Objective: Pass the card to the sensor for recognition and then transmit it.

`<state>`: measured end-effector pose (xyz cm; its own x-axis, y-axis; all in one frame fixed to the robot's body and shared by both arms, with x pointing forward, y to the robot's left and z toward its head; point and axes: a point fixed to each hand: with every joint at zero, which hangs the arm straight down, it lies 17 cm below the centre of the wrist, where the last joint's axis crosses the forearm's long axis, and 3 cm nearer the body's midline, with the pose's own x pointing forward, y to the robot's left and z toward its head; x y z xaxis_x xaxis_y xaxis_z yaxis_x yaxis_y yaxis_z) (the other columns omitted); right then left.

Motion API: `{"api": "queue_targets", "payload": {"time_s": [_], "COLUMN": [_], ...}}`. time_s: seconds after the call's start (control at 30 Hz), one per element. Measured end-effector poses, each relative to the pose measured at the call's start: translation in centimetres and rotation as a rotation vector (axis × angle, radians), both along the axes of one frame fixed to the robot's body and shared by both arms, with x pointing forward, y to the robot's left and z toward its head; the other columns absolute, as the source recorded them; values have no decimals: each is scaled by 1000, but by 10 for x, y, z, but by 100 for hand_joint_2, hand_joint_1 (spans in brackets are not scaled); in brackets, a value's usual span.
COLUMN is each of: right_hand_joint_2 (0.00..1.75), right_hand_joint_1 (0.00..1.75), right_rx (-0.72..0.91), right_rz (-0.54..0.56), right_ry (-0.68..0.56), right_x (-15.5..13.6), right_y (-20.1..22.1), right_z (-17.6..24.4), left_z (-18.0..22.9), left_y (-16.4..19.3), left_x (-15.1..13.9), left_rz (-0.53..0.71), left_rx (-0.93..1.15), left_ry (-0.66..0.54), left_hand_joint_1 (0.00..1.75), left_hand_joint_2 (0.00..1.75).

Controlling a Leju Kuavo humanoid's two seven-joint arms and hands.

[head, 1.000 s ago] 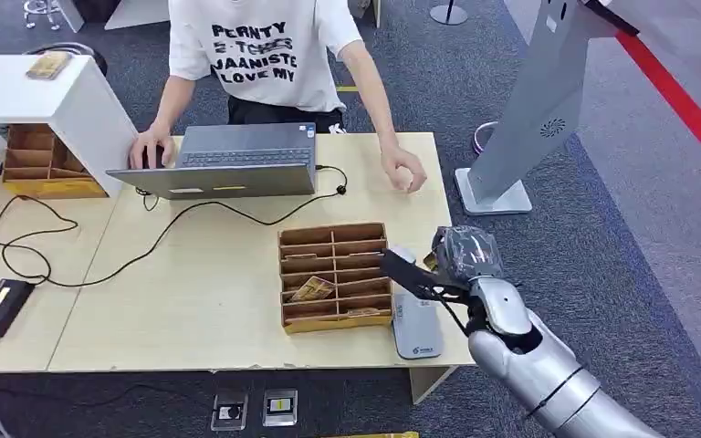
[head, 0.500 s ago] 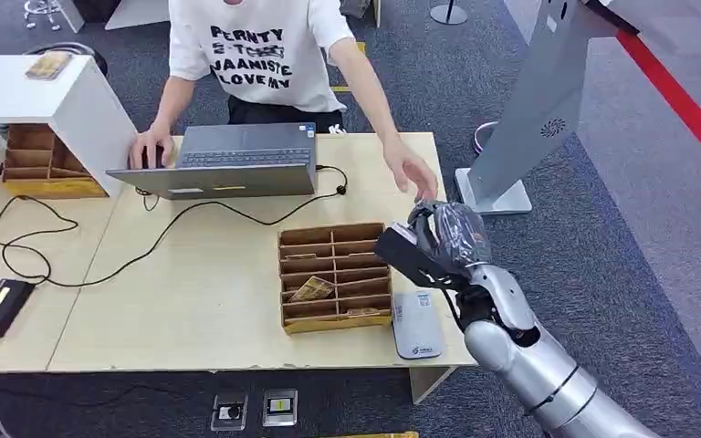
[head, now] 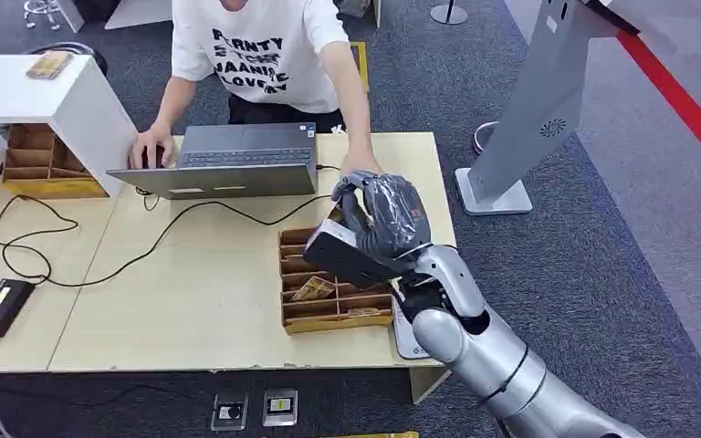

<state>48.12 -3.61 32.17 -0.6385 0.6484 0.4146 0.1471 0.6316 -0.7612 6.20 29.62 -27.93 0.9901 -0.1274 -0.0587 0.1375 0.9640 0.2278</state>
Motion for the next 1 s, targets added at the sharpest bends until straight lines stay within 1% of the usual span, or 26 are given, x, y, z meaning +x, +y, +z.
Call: {"api": "queue_targets", "payload": {"time_s": [0.23,0.43,0.7,0.97,1.0], "right_hand_joint_2": [175,175,175,175,175], "right_hand_joint_1": [175,175,175,175,171], "right_rx": [24,4,-33,-88,-93], "right_rz": [83,124,165,171,172], "right_ry": [-38,-39,-39,-35,-32], "right_x": [-12,-13,-11,-7,-7], "right_y": [38,62,92,113,115], "right_z": [23,31,36,32,30], "left_z": [0,0,1,1,1], "left_y": [-2,-3,-3,-4,-4], "left_x": [6,8,15,19,19], "left_rz": [-81,-141,-168,-188,-189], "left_rx": [-17,-23,-21,-24,-24], "left_ry": [-27,-33,-42,-47,-47], "left_hand_joint_1": [0,0,0,0,0], "left_hand_joint_2": [0,0,0,0,0]}}
